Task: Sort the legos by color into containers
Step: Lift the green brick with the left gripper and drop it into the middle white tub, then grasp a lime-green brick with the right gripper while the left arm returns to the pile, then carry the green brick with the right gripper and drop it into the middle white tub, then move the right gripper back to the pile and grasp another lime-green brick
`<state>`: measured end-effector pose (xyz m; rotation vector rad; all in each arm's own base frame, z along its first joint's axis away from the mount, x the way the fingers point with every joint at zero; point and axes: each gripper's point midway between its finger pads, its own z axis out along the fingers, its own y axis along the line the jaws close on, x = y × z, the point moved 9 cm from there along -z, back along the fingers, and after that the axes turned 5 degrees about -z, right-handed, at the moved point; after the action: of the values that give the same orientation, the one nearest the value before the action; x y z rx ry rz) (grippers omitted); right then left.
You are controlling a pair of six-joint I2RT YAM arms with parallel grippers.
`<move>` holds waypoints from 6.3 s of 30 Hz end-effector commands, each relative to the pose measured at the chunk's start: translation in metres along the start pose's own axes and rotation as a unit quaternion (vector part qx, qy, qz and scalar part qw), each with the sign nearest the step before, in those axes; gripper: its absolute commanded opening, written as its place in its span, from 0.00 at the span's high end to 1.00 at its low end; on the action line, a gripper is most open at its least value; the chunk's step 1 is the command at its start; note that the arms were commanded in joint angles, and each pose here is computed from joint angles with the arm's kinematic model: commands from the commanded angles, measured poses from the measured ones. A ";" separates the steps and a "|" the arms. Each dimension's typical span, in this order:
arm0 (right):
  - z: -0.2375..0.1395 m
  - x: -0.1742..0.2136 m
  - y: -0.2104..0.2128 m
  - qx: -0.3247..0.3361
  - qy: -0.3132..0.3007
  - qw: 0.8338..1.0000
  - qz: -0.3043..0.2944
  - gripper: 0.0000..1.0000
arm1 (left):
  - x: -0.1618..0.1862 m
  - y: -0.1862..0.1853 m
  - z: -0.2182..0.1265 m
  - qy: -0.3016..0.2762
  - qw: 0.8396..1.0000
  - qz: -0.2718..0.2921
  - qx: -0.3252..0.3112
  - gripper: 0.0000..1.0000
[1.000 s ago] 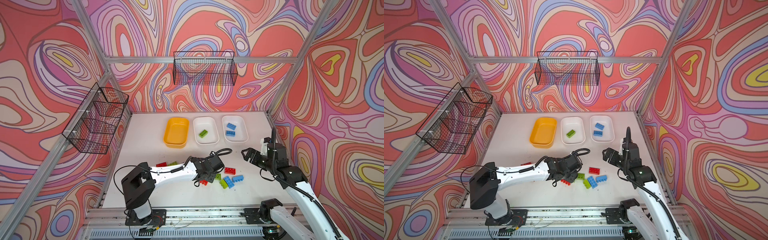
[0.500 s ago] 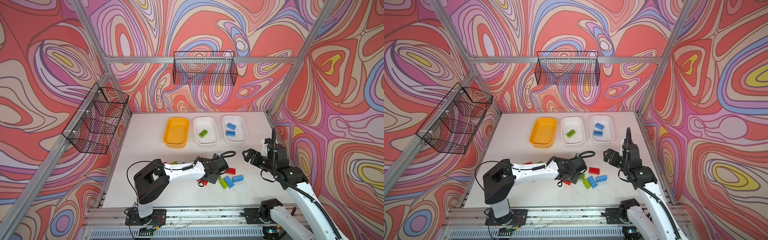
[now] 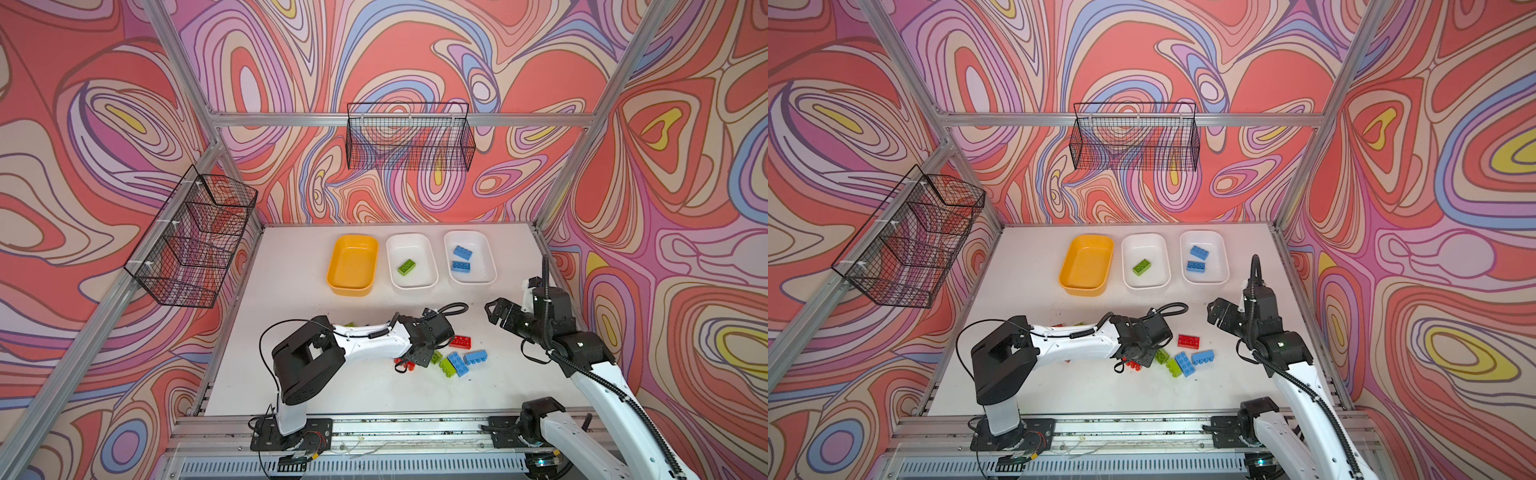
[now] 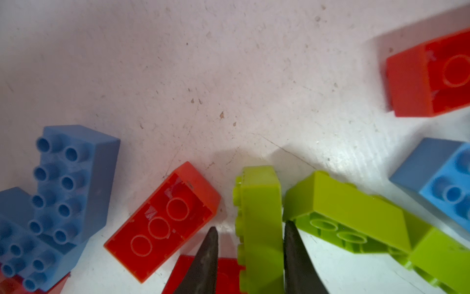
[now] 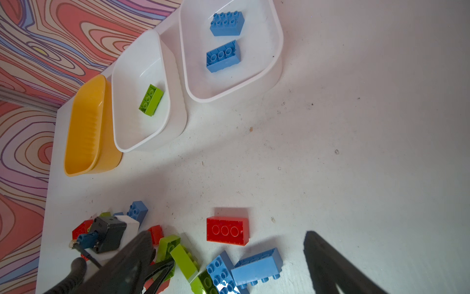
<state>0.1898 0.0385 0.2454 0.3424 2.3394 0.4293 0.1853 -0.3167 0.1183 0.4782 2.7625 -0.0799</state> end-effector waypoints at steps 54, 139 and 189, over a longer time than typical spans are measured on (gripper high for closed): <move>0.020 -0.022 0.014 -0.007 0.028 1.000 -0.005 0.04 | -0.269 0.104 0.031 -0.123 0.987 -0.104 0.002 0.89; 0.276 -0.067 0.202 0.081 0.103 0.968 -0.216 0.79 | 0.029 0.184 -0.120 -0.208 0.947 -0.223 0.099 0.00; 0.061 0.145 0.083 0.047 0.206 0.951 -0.225 0.51 | 0.084 0.106 -0.100 -0.199 0.949 -0.162 0.183 0.00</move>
<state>0.1451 0.1792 0.1494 -0.3613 2.7534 0.1421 0.1153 -0.1828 0.1832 0.1523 2.4243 -0.7023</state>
